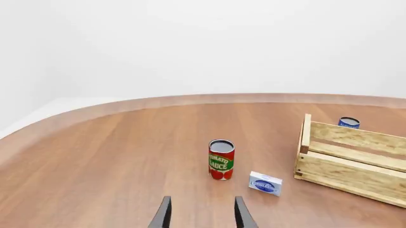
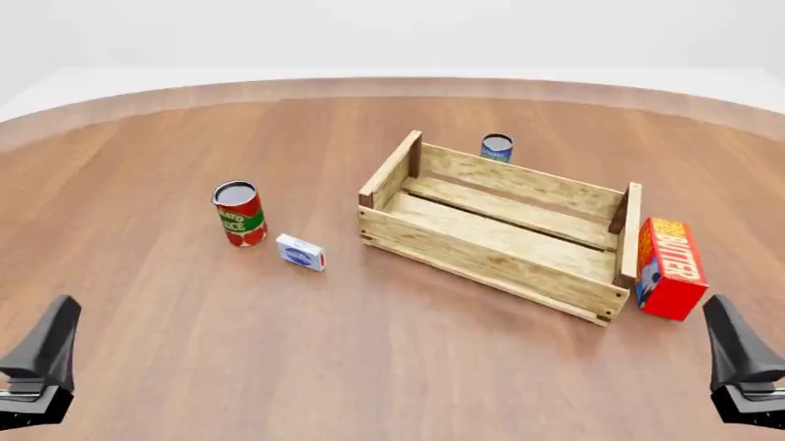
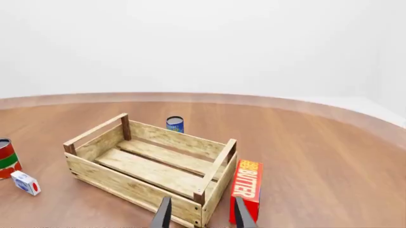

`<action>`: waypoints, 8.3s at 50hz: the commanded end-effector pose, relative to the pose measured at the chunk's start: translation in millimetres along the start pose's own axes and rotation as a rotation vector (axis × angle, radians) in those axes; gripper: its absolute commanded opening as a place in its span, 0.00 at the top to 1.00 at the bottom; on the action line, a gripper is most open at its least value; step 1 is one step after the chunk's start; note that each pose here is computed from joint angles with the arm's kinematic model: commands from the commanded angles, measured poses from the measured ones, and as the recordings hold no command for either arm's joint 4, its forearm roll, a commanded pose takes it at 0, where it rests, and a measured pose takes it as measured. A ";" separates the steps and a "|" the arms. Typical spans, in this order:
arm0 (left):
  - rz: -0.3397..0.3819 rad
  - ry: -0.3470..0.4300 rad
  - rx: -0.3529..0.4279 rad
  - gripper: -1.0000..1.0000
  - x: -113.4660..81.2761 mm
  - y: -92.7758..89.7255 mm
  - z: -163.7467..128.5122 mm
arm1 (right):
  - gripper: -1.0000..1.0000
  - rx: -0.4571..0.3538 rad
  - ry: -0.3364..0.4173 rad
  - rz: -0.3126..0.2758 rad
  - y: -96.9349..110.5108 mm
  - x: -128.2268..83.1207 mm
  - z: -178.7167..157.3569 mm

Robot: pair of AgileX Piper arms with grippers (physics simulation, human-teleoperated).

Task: Pick up the butter and put it in the tray.

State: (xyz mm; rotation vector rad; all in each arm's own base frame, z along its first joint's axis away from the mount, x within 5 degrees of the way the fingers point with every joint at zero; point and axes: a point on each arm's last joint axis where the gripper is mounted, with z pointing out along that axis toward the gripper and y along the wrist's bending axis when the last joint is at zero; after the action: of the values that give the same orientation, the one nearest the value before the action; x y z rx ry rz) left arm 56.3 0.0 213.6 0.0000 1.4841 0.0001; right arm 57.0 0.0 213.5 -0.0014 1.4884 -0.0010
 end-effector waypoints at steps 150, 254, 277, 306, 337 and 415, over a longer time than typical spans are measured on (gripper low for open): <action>0.000 0.001 0.000 0.00 -0.8 0.0 0.4 | 0.00 0.237 0.204 0.045 -32.1 23.0 77.2; 0.000 0.001 0.000 0.00 -0.8 0.0 0.4 | 0.00 0.264 0.374 0.107 -53.4 88.8 147.1; 0.000 0.001 0.000 0.00 -0.8 0.0 0.4 | 0.00 0.263 0.398 0.122 -55.5 104.6 157.7; 0.000 0.001 0.000 0.00 -0.7 0.0 0.4 | 0.00 0.251 0.464 0.163 -52.5 134.1 167.1; 0.000 0.001 0.000 0.00 -0.8 0.0 0.4 | 0.00 0.240 0.492 0.180 -49.1 147.6 170.2; 0.000 0.001 0.000 0.00 -0.8 0.0 0.4 | 1.00 0.245 0.377 0.095 -44.8 71.9 127.9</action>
State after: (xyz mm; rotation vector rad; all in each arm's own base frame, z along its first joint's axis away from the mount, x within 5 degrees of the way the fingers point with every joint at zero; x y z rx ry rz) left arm 56.6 0.0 214.4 0.0000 1.4852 0.0002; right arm 196.5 -48.2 138.2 0.2874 1.8950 -0.1218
